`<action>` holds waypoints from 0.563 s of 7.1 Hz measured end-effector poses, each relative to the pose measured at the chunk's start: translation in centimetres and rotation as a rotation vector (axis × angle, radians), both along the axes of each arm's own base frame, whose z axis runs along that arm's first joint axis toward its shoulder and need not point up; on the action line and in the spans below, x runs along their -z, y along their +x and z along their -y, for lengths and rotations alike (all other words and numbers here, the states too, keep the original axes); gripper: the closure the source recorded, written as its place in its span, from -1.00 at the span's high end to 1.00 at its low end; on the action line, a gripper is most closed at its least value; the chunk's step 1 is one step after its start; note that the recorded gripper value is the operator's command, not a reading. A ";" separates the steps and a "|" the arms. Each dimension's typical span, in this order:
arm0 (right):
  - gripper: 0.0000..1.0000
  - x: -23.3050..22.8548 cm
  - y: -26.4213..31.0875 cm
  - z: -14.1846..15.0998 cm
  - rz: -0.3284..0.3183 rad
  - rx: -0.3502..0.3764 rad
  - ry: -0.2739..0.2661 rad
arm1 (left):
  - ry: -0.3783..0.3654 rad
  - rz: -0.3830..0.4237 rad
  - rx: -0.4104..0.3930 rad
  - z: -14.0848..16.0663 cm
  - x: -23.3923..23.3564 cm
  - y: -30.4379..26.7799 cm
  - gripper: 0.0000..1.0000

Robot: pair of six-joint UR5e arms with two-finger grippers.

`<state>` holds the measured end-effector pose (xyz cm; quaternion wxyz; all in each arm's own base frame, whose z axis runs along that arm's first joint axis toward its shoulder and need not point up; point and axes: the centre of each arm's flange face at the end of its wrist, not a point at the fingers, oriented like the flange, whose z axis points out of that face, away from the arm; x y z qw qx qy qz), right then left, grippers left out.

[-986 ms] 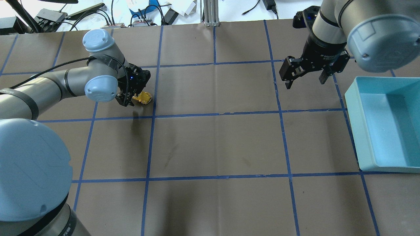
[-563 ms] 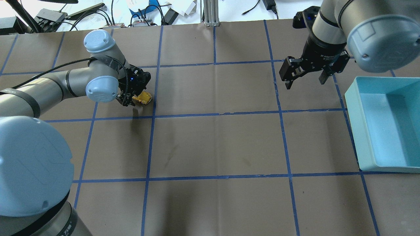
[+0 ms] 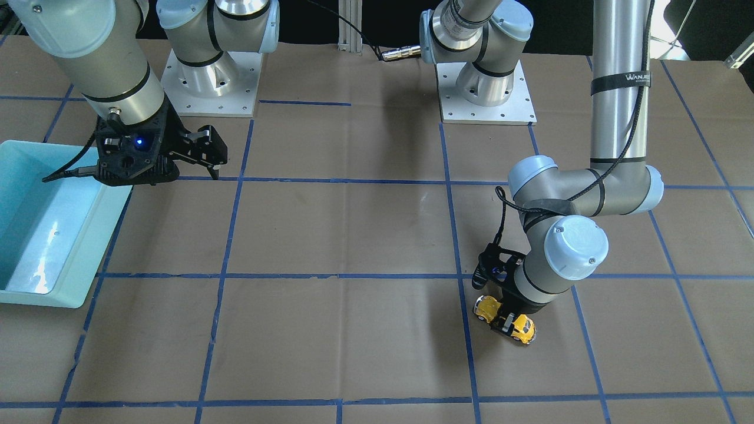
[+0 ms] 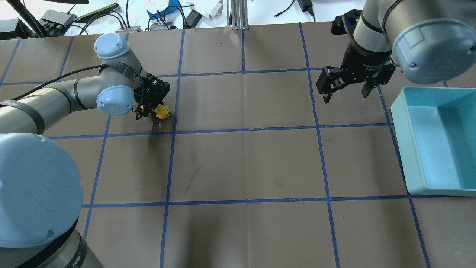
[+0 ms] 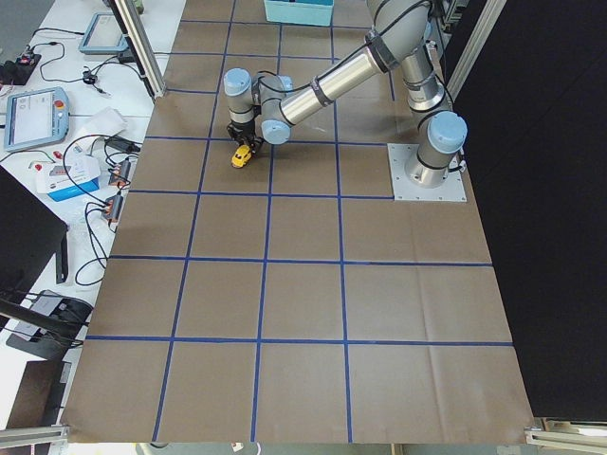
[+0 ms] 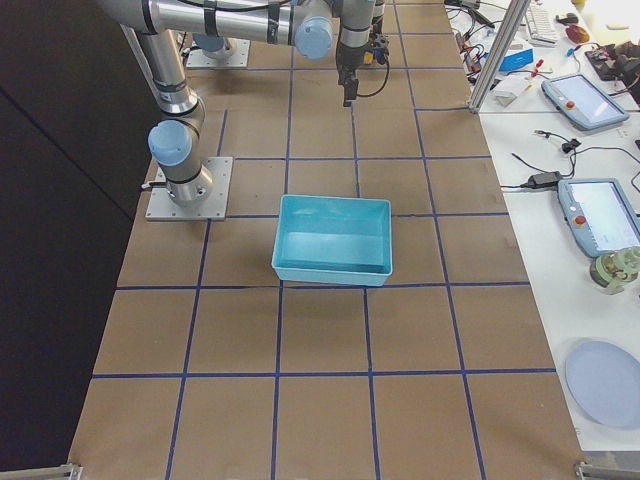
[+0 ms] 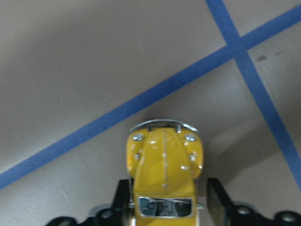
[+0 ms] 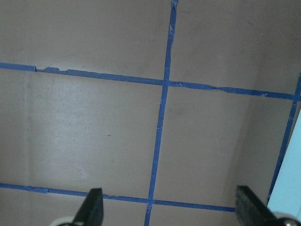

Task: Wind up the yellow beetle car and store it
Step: 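Close the left gripper on the rear of the yellow car, then press the car down and drag it backward with the left gripper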

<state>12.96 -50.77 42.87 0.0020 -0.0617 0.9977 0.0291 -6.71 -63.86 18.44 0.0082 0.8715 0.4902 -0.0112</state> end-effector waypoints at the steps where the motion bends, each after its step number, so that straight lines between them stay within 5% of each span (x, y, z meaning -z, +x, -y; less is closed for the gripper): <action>1: 1.00 0.0 0.0 0.0 0.000 -0.001 0.001 | -0.008 0.011 0.007 0.1 -0.6 0.1 -0.88; 4: 1.00 0.1 0.0 0.0 0.000 -0.003 0.003 | -0.058 0.038 -0.069 0.4 -3.8 0.2 -0.93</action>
